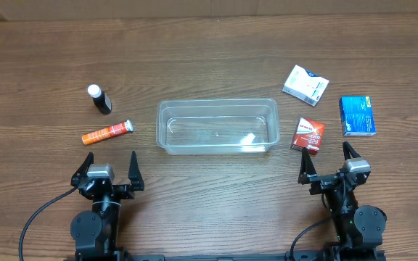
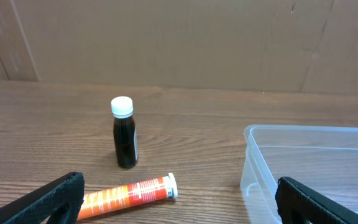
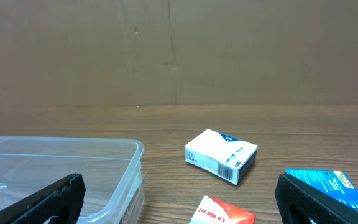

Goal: Pack container

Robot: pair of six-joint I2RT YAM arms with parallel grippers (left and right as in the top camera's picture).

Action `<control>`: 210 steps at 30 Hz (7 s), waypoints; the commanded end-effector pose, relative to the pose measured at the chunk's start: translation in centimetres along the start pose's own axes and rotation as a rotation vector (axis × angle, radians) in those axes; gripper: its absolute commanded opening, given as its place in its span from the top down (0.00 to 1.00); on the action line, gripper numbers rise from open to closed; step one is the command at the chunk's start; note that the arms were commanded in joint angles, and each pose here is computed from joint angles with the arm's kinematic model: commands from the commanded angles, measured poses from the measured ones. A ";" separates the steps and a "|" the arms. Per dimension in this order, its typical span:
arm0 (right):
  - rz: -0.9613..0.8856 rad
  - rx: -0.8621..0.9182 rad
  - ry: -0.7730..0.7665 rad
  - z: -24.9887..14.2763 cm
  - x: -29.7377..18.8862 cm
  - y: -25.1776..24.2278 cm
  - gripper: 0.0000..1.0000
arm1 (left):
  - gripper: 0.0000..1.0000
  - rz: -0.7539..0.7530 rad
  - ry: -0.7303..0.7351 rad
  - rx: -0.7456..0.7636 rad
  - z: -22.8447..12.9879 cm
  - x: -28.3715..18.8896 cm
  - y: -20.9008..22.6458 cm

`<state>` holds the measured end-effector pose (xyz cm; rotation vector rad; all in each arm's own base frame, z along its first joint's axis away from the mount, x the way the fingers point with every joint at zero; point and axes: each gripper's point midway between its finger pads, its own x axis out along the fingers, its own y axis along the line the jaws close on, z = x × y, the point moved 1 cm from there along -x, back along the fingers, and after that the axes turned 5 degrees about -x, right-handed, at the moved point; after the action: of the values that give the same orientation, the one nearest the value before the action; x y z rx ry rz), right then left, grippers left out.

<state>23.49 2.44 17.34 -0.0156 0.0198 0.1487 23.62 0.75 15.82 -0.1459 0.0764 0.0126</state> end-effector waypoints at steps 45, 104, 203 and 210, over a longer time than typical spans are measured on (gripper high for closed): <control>-0.076 0.130 0.158 3.2 0.1 -1.3 0.00 | 0.00 0.000 -0.006 0.012 0.0 0.0 0.0; -0.146 0.149 1.328 -15.7 15.1 -18.6 0.00 | 0.00 0.000 -0.006 0.013 0.0 0.0 0.0; 0.051 0.152 1.382 -4.1 13.3 12.4 0.20 | 0.00 0.000 -0.006 0.013 0.0 0.0 0.0; 0.064 0.141 1.384 -4.1 13.3 12.4 0.18 | 0.00 0.000 -0.006 0.012 0.0 0.0 0.0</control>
<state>34.77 16.42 12.33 0.0332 1.4305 0.1608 23.63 0.75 15.83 -0.1453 0.0737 0.0128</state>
